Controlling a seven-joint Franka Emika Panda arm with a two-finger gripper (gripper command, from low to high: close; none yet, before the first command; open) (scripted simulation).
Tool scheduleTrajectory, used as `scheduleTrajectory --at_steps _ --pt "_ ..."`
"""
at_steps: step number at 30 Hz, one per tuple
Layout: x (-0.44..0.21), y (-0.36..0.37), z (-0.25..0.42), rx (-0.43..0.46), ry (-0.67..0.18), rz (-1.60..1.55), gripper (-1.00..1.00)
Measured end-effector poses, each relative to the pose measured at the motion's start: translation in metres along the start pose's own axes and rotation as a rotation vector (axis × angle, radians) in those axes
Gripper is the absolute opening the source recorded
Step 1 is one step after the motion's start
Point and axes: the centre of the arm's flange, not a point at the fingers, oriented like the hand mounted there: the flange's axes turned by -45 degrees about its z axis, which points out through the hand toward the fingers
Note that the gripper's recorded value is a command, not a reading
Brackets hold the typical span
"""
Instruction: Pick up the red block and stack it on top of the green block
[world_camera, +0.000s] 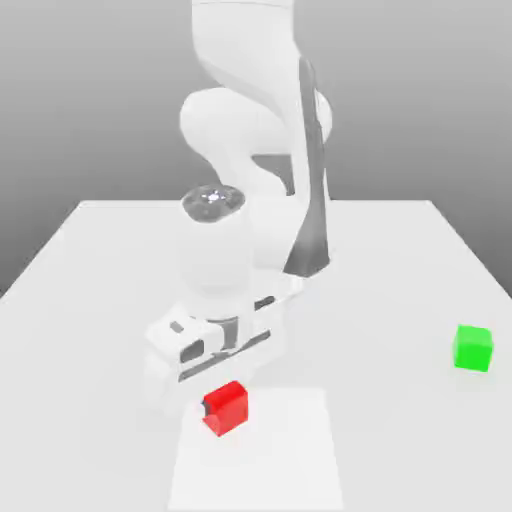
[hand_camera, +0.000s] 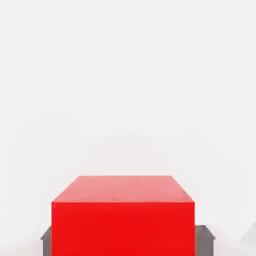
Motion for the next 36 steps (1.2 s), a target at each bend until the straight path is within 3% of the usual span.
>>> scheduleTrajectory --at_steps 10,18,26,32,33,36 --pt "0.009 -0.007 -0.059 0.000 0.002 -0.024 -1.00" --pt "0.126 -0.178 -0.078 -0.002 0.001 -0.526 -1.00" --pt "0.139 -0.383 -0.095 -0.001 0.000 -0.989 -1.00" --pt "0.139 -0.397 -0.048 -0.004 0.001 -1.013 -1.00" --pt "0.139 -0.397 -0.038 -0.003 0.000 -1.013 1.00" --pt "0.139 -0.397 -0.038 -0.003 0.000 -1.013 1.00"
